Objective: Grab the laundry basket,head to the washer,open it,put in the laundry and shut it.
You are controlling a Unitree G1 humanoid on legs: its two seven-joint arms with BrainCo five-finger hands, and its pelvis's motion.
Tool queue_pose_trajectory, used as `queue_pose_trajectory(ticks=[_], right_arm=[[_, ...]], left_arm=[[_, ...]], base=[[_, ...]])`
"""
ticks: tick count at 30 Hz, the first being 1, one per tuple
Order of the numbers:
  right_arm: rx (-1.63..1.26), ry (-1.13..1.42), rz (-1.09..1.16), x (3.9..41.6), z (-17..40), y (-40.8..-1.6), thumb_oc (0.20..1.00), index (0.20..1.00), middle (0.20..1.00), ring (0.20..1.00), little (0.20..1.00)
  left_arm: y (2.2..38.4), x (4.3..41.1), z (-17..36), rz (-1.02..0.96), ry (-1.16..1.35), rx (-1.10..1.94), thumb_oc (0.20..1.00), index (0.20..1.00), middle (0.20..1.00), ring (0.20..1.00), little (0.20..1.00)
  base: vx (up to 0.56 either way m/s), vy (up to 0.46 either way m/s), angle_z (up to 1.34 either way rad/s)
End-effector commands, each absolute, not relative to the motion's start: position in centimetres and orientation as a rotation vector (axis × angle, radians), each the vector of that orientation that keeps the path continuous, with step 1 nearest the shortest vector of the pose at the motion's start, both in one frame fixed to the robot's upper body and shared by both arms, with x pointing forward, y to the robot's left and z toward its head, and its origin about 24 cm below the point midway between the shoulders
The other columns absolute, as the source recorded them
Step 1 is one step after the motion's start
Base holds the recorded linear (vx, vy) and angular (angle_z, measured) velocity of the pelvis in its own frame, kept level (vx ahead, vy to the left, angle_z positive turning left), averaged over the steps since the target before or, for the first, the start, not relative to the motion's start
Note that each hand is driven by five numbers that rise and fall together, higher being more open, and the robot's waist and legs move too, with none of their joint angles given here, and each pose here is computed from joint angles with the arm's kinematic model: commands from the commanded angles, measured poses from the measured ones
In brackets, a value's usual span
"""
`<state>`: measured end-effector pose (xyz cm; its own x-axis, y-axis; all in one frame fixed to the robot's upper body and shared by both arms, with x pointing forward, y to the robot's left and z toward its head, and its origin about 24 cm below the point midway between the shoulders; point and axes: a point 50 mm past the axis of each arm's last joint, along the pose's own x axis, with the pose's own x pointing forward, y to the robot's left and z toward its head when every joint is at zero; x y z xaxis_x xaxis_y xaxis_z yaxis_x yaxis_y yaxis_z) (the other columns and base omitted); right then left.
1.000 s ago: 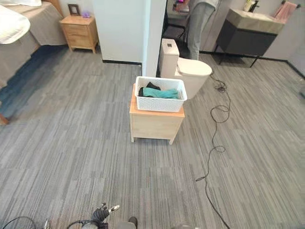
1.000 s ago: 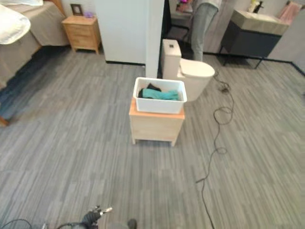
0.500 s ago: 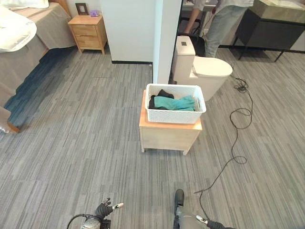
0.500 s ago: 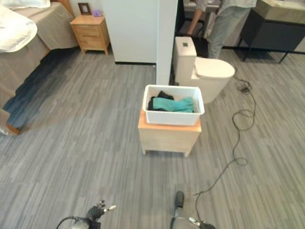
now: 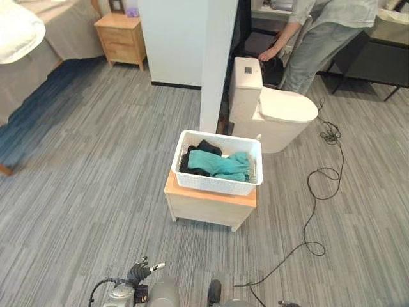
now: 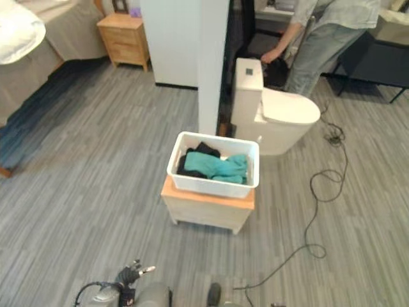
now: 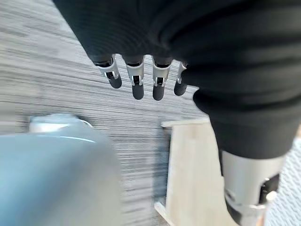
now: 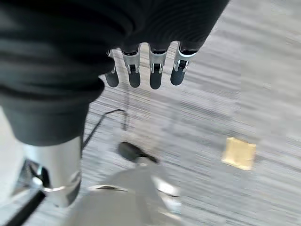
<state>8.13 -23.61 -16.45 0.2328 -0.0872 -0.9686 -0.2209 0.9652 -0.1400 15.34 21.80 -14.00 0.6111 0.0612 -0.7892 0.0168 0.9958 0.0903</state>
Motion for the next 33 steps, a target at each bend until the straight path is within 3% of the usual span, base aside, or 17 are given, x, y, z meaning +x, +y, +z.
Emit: queue_pose_trajectory(ticks=[1,6,10,19,22,24,26,28,29,30,33], right_arm=[[-0.282,1.411,0.069,5.6,-16.6,-24.6,1.000,1.000,1.000,1.000,1.000],[-0.195,1.391,-0.079,5.3,-16.3,-25.8,1.000,1.000,1.000,1.000,1.000],[-0.049,1.235,-0.361,8.1,-14.8,-29.1,1.000,1.000,1.000,1.000,1.000],[0.022,1.098,-0.687,8.4,-10.7,-36.8,1.000,1.000,1.000,1.000,1.000],[-0.168,0.883,-0.641,13.2,-6.3,-40.0,1.000,1.000,1.000,1.000,1.000],[-0.303,0.719,-0.553,17.3,-2.9,-40.3,1.000,1.000,1.000,1.000,1.000],[-0.350,0.645,-0.515,19.0,-1.3,-40.1,1.000,1.000,1.000,1.000,1.000],[-0.419,0.542,-0.451,22.0,1.3,-39.4,1.000,1.000,1.000,1.000,1.000],[-0.453,0.452,-0.374,25.6,3.3,-37.6,1.000,1.000,1.000,1.000,1.000],[-0.454,0.452,-0.374,25.6,3.3,-37.6,1.000,1.000,1.000,1.000,1.000],[-0.497,0.349,-0.216,31.3,6.2,-33.1,1.000,1.000,1.000,1.000,1.000]], left_arm=[[21.1,15.8,-13.8,0.030,0.872,0.061,1.000,1.000,1.000,1.000,1.000],[21.6,15.0,-13.9,0.090,0.861,-0.026,1.000,1.000,1.000,1.000,1.000],[23.1,15.9,-11.9,0.169,0.707,-0.120,1.000,1.000,1.000,1.000,1.000],[25.1,20.4,-5.2,0.211,0.361,-0.151,1.000,1.000,1.000,1.000,1.000],[26.4,21.4,-2.0,0.170,0.258,-0.048,1.000,1.000,1.000,1.000,1.000],[26.7,22.0,-0.9,0.154,0.236,0.009,1.000,1.000,1.000,1.000,1.000],[26.7,22.4,-0.6,0.143,0.234,0.027,1.000,1.000,1.000,1.000,1.000],[26.1,23.8,0.0,0.102,0.224,0.066,1.000,1.000,1.000,1.000,1.000],[25.0,25.9,0.8,0.035,0.220,0.125,1.000,1.000,1.000,1.000,1.000],[25.0,25.9,0.8,0.035,0.220,0.125,1.000,1.000,1.000,1.000,1.000],[22.5,30.2,2.6,-0.048,0.209,0.193,1.000,1.000,1.000,1.000,1.000]], base=[[0.26,0.173,-0.45],[0.18,0.188,-0.61],[0.04,0.048,-0.64],[0.11,-0.088,-0.03],[0.06,-0.085,0.12],[0.02,-0.043,-0.04],[0.02,-0.015,-0.05],[0.00,0.000,0.00],[0.00,0.000,0.00],[-0.04,0.006,0.00],[-0.13,0.016,0.00]])
